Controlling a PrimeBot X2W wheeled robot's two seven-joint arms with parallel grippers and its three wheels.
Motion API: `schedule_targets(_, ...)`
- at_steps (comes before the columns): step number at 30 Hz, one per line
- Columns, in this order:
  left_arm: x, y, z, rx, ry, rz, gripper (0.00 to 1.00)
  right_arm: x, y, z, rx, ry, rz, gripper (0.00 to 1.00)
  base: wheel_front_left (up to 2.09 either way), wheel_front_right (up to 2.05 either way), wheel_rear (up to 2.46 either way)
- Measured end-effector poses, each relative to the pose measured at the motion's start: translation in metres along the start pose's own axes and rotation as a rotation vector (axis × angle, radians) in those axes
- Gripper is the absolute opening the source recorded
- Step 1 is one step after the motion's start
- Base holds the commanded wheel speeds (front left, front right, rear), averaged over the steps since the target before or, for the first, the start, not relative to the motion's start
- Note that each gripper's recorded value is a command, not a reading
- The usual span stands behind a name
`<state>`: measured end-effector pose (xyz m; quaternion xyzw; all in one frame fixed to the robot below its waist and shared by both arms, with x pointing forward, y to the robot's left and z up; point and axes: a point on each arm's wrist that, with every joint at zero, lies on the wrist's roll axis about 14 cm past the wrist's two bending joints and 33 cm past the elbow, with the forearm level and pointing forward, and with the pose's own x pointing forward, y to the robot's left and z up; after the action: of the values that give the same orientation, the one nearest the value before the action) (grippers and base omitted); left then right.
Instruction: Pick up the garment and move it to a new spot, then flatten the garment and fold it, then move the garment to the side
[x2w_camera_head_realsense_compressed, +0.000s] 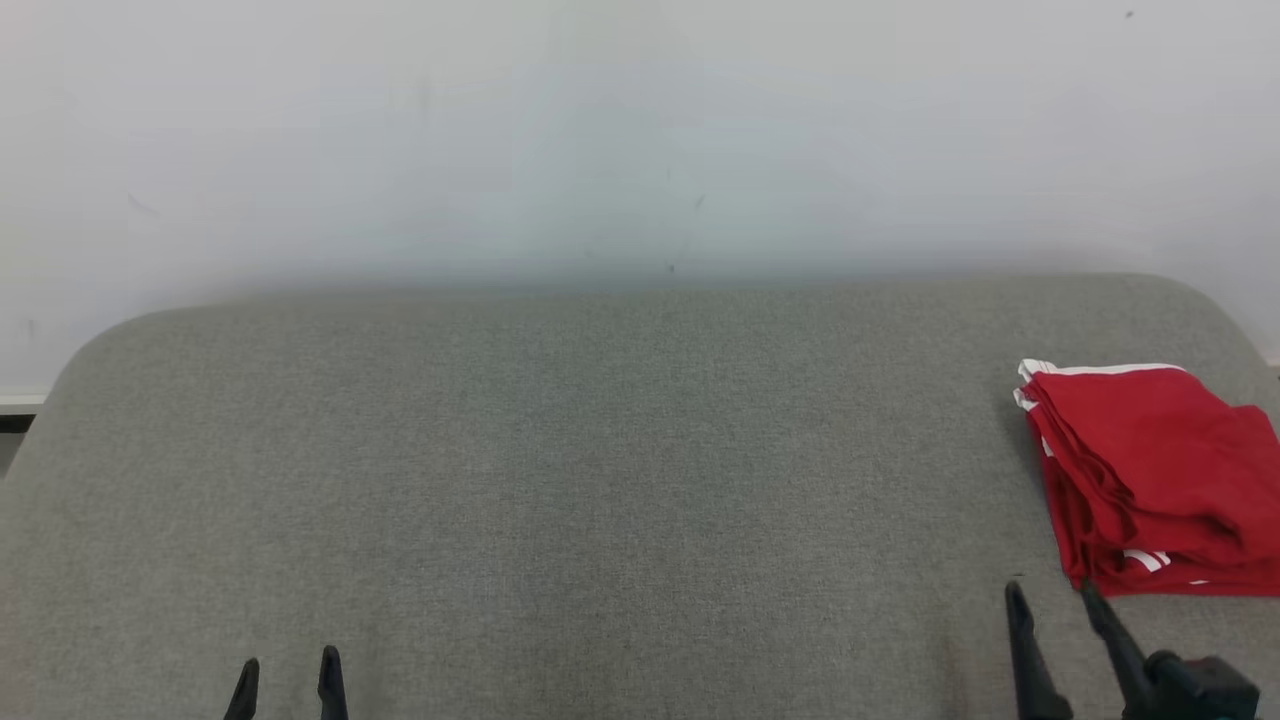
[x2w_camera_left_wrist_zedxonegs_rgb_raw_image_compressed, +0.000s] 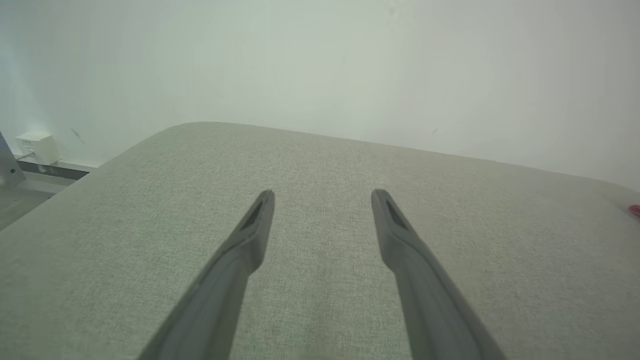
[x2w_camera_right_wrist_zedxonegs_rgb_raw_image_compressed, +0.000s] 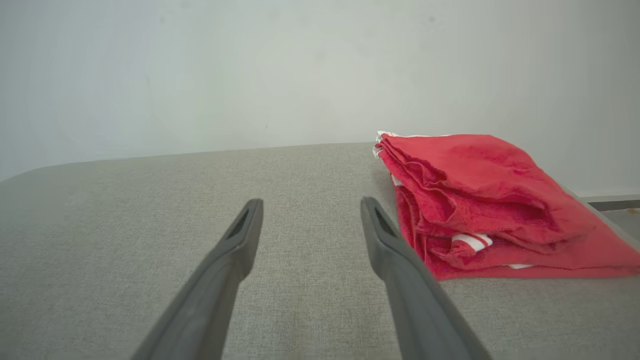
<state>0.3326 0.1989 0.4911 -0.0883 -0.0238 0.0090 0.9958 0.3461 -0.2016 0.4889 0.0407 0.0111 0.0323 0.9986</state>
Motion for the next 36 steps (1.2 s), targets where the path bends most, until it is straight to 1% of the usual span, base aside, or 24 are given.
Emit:
schedule_targets(3, -0.006, 0.002, -0.002, -0.002, 0.004, 0.002, 1.00, -0.006, 0.006, -0.012, 0.020, 0.020, 0.002, 1.00, 0.00, 0.00, 0.00)
schedule_targets(7, -0.016, 0.006, -0.007, 0.000, 0.021, 0.015, 1.00, -0.011, 0.011, -0.017, 0.034, 0.026, 0.009, 1.00, 0.00, 0.00, 0.00)
schedule_targets(23, -0.020, 0.009, -0.009, 0.005, 0.027, 0.023, 1.00, -0.016, 0.017, -0.021, 0.083, 0.018, -0.002, 1.00, 0.00, 0.00, 0.00)
schedule_targets(36, -0.020, 0.010, -0.009, 0.007, 0.030, 0.024, 1.00, -0.014, 0.022, -0.026, 0.098, 0.029, 0.000, 1.00, 0.00, 0.00, 0.00)
